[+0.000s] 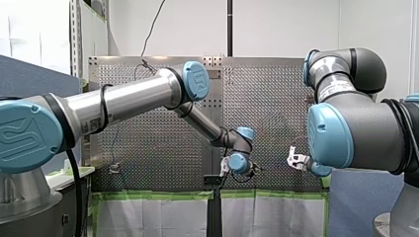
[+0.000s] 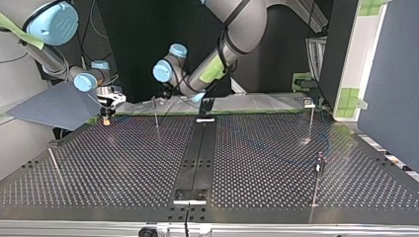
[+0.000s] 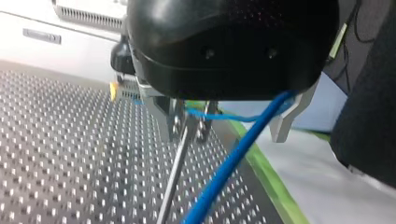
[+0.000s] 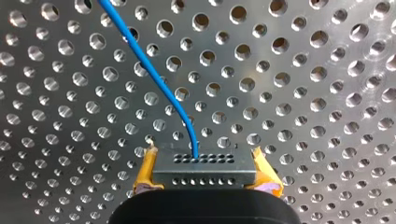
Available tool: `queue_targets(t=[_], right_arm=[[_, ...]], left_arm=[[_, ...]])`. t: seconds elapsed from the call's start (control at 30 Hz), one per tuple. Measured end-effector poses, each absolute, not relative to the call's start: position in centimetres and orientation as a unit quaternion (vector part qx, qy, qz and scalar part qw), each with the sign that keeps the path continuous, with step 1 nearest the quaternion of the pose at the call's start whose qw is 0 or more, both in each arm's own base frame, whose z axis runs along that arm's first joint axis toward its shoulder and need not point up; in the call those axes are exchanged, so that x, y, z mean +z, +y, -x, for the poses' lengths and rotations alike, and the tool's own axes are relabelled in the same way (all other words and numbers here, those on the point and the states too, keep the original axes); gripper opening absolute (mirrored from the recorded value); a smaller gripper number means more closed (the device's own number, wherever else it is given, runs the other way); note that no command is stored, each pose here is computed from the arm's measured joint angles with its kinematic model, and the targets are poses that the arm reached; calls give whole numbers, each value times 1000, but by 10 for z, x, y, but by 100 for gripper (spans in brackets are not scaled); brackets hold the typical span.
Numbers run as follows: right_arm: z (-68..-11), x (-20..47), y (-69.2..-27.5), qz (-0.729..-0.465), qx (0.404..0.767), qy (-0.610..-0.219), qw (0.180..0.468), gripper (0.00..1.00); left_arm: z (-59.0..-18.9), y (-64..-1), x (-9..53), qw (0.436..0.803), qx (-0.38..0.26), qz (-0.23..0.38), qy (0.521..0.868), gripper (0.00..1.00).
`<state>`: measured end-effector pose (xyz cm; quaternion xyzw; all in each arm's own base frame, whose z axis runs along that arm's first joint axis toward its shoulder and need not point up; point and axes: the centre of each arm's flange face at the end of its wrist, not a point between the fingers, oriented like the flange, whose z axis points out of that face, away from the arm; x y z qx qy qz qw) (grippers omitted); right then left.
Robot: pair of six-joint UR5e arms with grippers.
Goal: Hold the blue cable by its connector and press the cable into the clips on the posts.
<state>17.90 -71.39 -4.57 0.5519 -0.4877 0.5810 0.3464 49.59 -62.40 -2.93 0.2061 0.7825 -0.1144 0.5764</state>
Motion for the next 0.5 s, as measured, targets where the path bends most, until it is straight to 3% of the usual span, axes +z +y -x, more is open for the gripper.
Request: queue_targets(t=[0.5], right_arm=[[-180, -46, -714, -554, 582, -486, 344, 0]], left_arm=[[-472, -647, -26, 576, -143, -210, 777, 100]])
